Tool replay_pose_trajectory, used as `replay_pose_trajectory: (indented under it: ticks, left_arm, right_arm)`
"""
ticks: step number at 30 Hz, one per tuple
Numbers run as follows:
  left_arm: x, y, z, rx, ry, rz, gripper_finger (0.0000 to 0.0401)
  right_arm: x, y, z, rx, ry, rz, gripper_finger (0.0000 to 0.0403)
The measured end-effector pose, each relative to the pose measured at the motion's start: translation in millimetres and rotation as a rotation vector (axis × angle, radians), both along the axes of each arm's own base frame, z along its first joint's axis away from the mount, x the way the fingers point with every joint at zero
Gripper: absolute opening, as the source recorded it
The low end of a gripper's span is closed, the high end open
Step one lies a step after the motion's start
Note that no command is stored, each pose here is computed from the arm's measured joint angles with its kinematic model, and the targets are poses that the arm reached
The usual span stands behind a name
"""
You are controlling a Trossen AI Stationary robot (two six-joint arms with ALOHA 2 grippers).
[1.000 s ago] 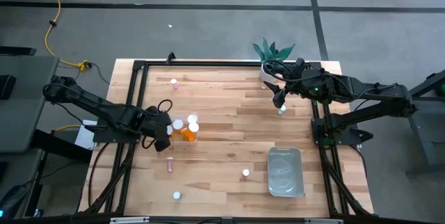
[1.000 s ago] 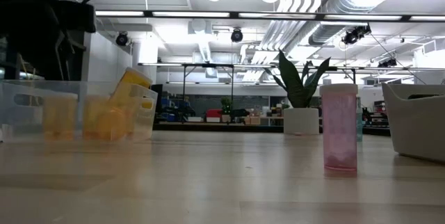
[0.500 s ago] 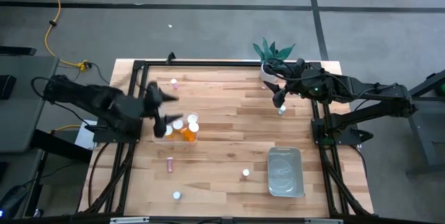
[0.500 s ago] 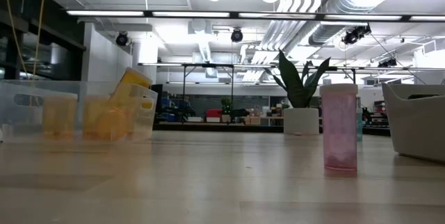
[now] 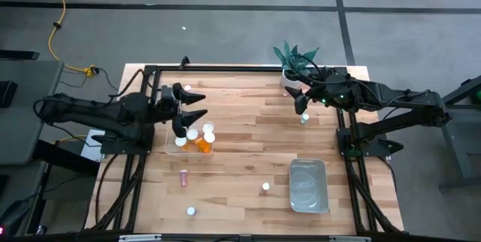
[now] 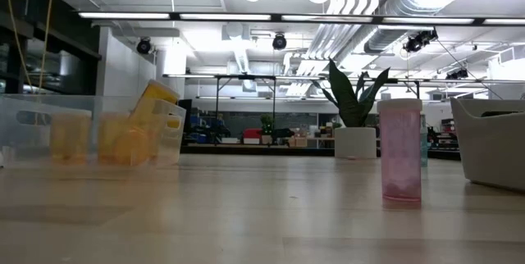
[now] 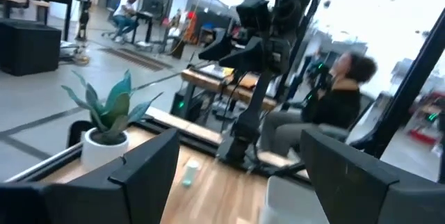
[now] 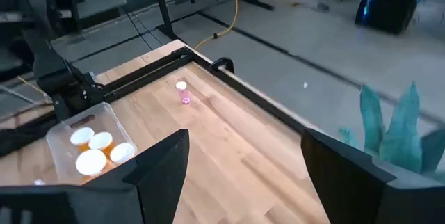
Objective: Pick and place medicine bottles into bin by pill shape (circle, oval)
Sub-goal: Put the small red pill bottle into the gray bin
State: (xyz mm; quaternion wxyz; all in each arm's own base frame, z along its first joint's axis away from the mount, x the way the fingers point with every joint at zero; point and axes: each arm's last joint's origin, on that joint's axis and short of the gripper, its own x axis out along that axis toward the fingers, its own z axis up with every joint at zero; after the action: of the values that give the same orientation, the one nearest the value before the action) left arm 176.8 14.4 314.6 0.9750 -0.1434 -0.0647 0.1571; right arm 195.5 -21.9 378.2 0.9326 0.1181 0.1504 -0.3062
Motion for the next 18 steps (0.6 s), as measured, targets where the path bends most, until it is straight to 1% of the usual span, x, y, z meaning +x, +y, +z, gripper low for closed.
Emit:
replay_pose_trajectory:
  ticks: [2, 5, 7, 9, 11, 13, 16, 18]
  left_arm:
    - [-1.9, 6.2, -1.7, -0.020, -0.029, 0.002, 0.0286]
    - [-7.4, 13.0, 3.1, -0.009, -0.064, 0.003, 0.0286]
    - [-12.0, 16.4, 5.7, 0.008, -0.075, 0.002, 0.0286]
    - [-17.6, 19.2, 9.0, 0.025, -0.094, 0.004, 0.0286]
    - [-23.6, 21.6, 12.4, 0.034, -0.116, 0.009, 0.0286]
    - [-29.2, 23.7, 14.8, 0.041, -0.131, 0.016, 0.0286]
    - [-35.6, 25.9, 16.9, 0.049, -0.141, 0.026, 0.0286]
    - [-38.7, 27.0, 17.5, 0.052, -0.143, 0.028, 0.0286]
  right_arm:
    - [0.3, -3.1, -4.9, 0.074, -0.002, -0.050, 0.0268]
    - [2.2, -14.8, -24.4, 0.306, 0.041, -0.190, 0.0268]
    - [6.0, -24.2, -44.2, 0.463, 0.157, -0.269, 0.0268]
    - [11.6, -33.2, -66.0, 0.567, 0.321, -0.338, 0.0268]
    - [17.0, -42.5, -85.4, 0.603, 0.473, -0.416, 0.0268]
    - [23.5, -53.4, -102.8, 0.610, 0.590, -0.484, 0.0268]
    - [32.6, -71.3, -123.0, 0.609, 0.694, -0.525, 0.0268]
    - [36.4, -82.9, -136.2, 0.642, 0.754, -0.538, 0.0268]
